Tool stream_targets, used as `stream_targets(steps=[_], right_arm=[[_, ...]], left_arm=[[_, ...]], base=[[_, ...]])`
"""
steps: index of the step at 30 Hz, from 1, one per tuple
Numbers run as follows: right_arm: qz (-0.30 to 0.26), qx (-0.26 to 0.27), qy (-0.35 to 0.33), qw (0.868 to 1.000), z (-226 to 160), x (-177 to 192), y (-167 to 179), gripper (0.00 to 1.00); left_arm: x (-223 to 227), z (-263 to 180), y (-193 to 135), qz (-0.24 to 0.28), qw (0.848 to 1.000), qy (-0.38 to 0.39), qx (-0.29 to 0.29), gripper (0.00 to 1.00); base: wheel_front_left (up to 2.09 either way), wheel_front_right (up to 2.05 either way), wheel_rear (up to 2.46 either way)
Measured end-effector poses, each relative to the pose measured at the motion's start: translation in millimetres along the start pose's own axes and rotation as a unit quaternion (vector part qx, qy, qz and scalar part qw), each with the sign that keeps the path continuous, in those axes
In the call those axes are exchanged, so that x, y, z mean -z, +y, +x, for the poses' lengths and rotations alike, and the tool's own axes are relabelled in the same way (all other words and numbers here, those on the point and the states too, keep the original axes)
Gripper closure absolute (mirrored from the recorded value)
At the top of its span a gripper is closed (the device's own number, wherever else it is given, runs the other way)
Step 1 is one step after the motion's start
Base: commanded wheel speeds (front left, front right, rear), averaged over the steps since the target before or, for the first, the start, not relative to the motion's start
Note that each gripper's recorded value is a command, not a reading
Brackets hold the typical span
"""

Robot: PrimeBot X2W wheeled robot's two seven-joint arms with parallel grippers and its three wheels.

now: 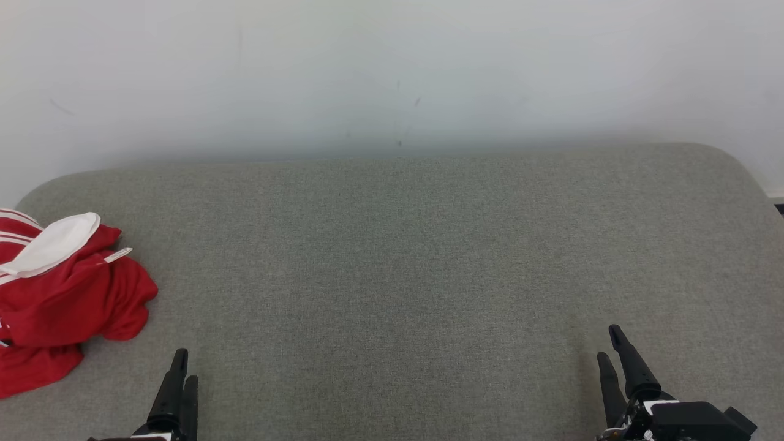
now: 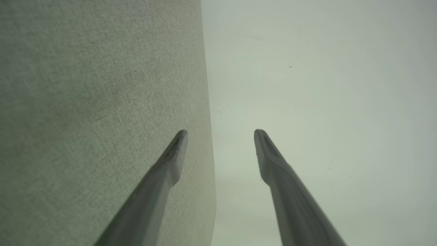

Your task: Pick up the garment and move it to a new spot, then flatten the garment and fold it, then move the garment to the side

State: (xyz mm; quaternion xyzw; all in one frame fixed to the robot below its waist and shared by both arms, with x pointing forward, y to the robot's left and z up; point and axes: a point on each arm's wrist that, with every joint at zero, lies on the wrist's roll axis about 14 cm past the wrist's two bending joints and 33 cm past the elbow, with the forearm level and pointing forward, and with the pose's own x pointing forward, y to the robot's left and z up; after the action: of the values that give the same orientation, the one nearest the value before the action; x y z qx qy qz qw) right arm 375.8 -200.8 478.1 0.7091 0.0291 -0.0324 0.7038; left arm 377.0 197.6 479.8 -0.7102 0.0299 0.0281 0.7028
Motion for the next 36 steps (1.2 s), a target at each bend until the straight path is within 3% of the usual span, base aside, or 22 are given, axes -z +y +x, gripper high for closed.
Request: stream_targets(steps=[11,21,36], right_arm=[[-0.038,-0.004,-0.009,0.999,-2,4,3,0.00],[-0.121,-0.018,-0.009,0.992,-2,9,12,0.00],[-0.255,-0.035,-0.010,0.966,-5,16,21,0.00]], left_arm=[[-1,0,-5,0.047,0.999,-0.016,0.006,0.00],[-4,1,-14,0.137,0.990,-0.028,0.014,0.00],[11,0,-18,0.298,0.954,-0.019,0.012,0.00]], base=[[0.00,0.00,0.00],[0.00,0.00,0.00],[0.00,0.00,0.00]])
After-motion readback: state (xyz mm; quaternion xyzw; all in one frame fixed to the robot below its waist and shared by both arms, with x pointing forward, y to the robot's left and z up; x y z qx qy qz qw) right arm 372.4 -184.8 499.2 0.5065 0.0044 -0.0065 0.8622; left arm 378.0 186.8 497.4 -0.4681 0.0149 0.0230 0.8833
